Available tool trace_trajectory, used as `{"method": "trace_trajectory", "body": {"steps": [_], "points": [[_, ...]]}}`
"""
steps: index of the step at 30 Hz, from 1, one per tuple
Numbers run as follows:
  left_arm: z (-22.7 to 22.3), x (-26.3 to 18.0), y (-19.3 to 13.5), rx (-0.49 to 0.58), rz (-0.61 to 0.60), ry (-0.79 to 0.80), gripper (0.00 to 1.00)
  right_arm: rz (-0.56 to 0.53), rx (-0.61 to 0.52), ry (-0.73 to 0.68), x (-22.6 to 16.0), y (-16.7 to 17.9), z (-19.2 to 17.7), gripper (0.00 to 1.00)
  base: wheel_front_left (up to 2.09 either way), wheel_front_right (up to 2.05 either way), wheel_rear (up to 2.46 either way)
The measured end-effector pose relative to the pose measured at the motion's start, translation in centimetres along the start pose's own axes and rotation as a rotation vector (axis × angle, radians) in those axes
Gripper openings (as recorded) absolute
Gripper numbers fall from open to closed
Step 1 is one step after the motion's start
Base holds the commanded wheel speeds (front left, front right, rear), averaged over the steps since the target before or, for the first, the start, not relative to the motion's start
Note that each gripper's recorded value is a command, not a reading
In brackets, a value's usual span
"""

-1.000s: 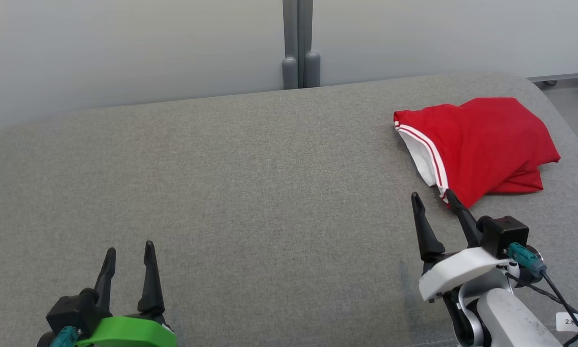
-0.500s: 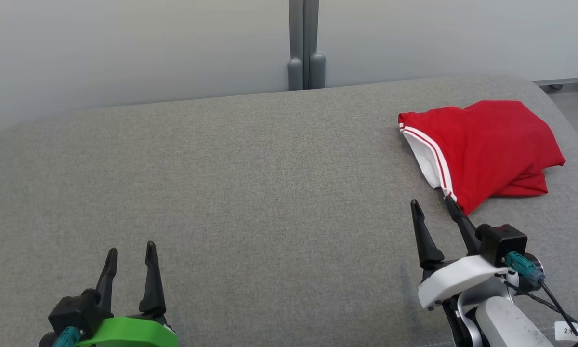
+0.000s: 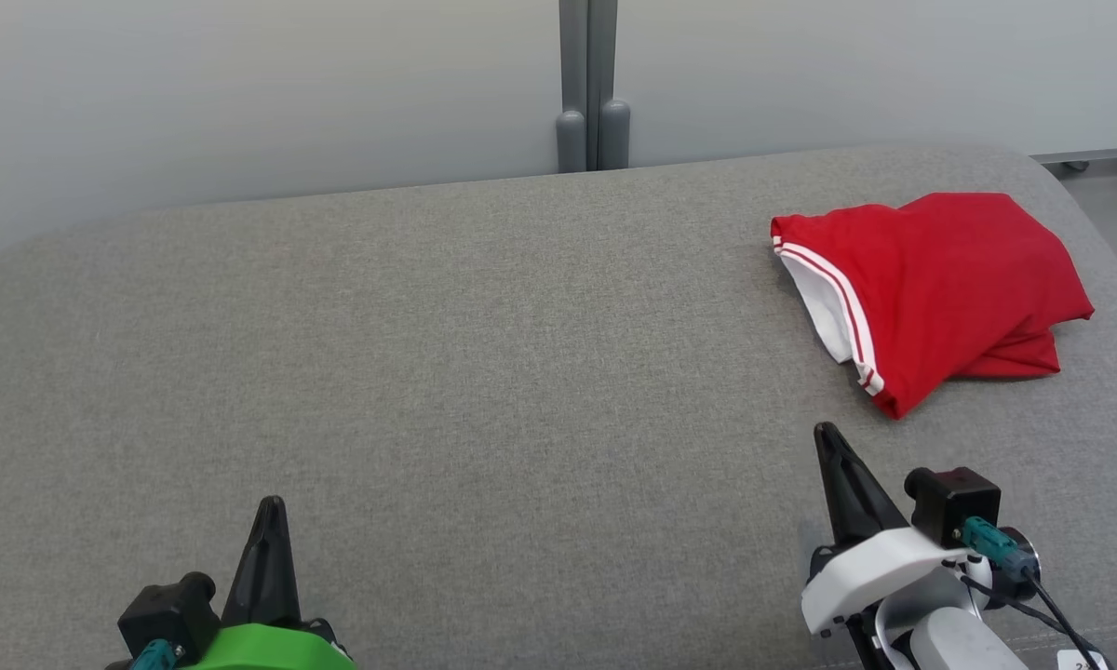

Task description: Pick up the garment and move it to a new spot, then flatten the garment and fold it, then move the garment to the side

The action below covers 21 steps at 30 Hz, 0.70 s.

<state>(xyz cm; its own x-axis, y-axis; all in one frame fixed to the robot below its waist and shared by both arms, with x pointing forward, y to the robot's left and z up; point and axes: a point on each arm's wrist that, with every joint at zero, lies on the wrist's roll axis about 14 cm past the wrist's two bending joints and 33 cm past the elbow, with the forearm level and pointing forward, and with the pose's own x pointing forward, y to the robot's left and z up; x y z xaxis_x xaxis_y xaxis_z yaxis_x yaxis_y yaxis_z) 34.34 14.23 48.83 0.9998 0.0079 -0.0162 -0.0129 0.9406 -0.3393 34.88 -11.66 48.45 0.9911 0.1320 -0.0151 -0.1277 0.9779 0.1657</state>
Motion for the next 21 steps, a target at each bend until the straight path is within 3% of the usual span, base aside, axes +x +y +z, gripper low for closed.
{"method": "trace_trajectory", "body": {"steps": [9, 21], "points": [[-1.2, -0.5, 0.5, -0.059, 0.02, 0.045, 0.0, -0.016, 0.065, 0.041, -0.7, -0.2, -1.2, 0.0, 0.0, 0.0, 0.0], [-1.6, -0.5, 1.2, -0.21, 0.054, 0.083, 0.0, -0.073, 0.258, 0.061, -0.4, -1.4, -1.2, 0.0, 0.0, 0.0, 0.0]]}}
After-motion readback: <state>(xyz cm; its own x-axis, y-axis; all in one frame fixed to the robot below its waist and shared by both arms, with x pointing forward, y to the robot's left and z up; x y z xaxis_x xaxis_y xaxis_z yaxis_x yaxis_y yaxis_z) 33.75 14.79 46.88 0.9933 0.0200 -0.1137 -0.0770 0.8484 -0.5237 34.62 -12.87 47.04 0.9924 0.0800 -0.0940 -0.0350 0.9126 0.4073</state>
